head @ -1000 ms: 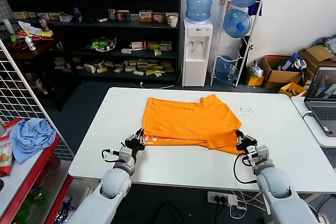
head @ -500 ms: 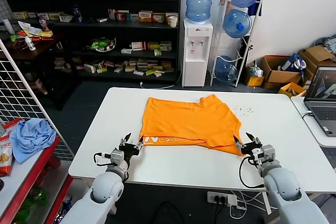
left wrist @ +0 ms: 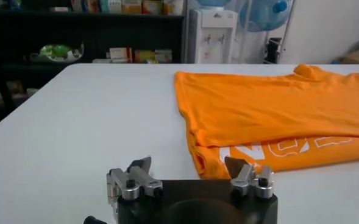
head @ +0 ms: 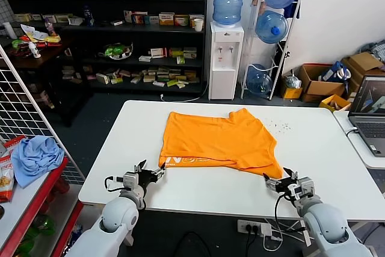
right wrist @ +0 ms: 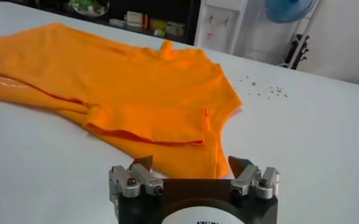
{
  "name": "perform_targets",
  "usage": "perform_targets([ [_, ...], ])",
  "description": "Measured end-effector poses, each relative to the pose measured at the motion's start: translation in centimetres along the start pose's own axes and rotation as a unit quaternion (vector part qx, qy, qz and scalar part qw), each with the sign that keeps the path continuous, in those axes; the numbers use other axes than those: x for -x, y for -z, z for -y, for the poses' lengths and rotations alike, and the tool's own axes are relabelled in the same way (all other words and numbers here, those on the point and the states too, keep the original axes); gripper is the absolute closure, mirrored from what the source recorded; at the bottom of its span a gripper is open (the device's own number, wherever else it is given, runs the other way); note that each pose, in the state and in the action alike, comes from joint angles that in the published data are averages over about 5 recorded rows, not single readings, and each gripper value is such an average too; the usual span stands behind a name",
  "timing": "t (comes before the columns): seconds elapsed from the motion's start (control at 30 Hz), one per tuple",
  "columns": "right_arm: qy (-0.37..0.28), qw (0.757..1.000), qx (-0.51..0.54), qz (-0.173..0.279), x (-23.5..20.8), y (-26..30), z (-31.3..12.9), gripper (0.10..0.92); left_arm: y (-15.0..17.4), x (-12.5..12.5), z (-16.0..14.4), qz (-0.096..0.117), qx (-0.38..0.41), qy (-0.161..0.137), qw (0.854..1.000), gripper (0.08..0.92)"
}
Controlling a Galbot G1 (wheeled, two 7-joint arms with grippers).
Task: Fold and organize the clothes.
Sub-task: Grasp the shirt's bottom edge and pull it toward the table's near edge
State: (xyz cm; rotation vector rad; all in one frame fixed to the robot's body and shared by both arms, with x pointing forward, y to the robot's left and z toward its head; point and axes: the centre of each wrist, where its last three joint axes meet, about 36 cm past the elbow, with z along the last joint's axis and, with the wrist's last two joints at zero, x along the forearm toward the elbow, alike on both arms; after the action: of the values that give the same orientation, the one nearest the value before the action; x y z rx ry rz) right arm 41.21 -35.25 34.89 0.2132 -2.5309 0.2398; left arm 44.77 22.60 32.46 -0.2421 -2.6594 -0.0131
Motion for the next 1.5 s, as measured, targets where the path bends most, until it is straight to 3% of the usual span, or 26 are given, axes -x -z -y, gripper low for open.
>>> perform_targets([
  [0.57,-0.008,1.0,-0.002,-0.019,-0.2,-0.6,0.4,0.842,-0.4,0.8,-0.1,-0.016,-0.019,-0.017,1.0,0.735],
  [0.77,-0.014,1.0,-0.006,-0.027,-1.1,-0.4,0.9,0.896,-0.5,-0.1,-0.3,-0.024,-0.019,-0.026,0.999,0.895],
  [1.1,-0.017,0.999,-0.024,-0.037,-4.0,0.2,1.3,0.896,-0.8,-2.6,-0.5,-0.038,-0.019,-0.035,0.998,0.91],
  [1.5,-0.012,0.996,-0.037,-0.075,-7.4,-1.1,-0.5,0.896,-1.6,-8.2,-0.5,-0.052,0.002,-0.045,0.998,0.91],
])
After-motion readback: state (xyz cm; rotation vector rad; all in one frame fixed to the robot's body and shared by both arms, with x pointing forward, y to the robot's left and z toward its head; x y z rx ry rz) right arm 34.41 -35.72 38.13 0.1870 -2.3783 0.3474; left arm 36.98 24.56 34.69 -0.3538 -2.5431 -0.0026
